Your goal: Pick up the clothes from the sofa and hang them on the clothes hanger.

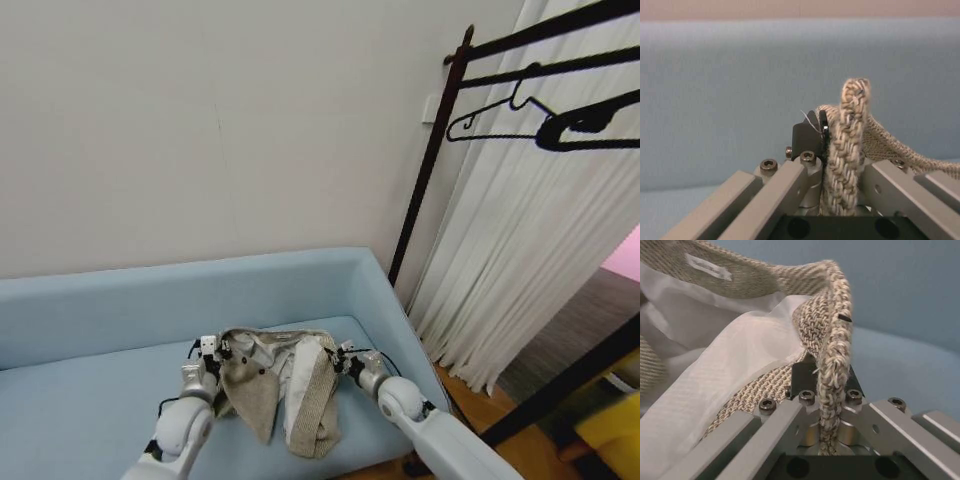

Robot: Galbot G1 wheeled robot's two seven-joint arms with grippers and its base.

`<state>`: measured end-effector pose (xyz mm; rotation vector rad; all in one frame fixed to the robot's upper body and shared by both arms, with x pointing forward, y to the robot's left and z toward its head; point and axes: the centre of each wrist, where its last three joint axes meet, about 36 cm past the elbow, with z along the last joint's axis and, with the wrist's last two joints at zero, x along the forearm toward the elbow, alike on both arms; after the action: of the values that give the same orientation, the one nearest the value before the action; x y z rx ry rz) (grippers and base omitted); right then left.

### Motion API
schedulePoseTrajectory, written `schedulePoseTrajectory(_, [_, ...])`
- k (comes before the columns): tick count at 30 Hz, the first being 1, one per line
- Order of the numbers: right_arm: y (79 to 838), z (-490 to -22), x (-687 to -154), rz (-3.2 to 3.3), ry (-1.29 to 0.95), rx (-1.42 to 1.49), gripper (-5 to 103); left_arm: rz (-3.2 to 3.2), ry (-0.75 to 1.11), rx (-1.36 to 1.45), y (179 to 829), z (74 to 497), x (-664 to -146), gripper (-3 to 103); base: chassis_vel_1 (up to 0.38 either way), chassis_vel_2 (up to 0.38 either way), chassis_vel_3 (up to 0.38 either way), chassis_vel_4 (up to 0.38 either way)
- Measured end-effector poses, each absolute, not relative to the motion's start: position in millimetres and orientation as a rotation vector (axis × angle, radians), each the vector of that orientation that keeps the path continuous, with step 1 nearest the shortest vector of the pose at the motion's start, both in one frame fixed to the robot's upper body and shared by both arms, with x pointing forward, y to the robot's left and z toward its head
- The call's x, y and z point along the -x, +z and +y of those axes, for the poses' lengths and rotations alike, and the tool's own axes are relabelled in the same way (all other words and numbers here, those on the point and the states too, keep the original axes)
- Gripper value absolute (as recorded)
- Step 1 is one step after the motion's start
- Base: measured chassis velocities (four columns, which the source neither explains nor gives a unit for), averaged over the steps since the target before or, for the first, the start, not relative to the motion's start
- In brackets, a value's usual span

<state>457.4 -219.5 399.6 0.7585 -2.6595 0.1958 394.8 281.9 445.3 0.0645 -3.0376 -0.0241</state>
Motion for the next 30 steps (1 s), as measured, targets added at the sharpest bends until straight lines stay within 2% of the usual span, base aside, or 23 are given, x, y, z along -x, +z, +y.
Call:
schedulePoseTrajectory(3, [432, -214, -473, -2.712, 0.337, -0.781, 1, -3.100, -0.059, -0.028, 472, 297, -397, 2, 0.000, 0.000, 0.000, 0.000])
schedulePoseTrajectory(8, [464, -206, -485, -2.746, 0.437, -0.783, 1, -3.161, -0.094, 0.001, 500, 309, -400, 2, 0.000, 0.000, 0.000, 0.000])
schedulePoseTrajectory(10, [508, -202, -497, -2.810, 0.561, -0.786, 1, -3.259, -0.123, 0.012, 545, 322, -406, 2, 0.000, 0.000, 0.000, 0.000])
schedulePoseTrajectory(13, [536, -204, -501, -2.851, 0.607, -0.787, 1, -3.315, -0.138, 0.007, 570, 327, -408, 2, 0.000, 0.000, 0.000, 0.000])
schedulePoseTrajectory(24, [590, -212, -496, -2.968, 0.574, -0.746, 1, -3.384, -0.181, 0.008, 616, 334, -411, 2, 0.000, 0.000, 0.000, 0.000])
schedulePoseTrajectory(30, [579, -217, -484, -2.950, 0.560, -0.733, 1, -3.380, -0.227, 0.030, 632, 336, -411, 2, 0.000, 0.000, 0.000, 0.000])
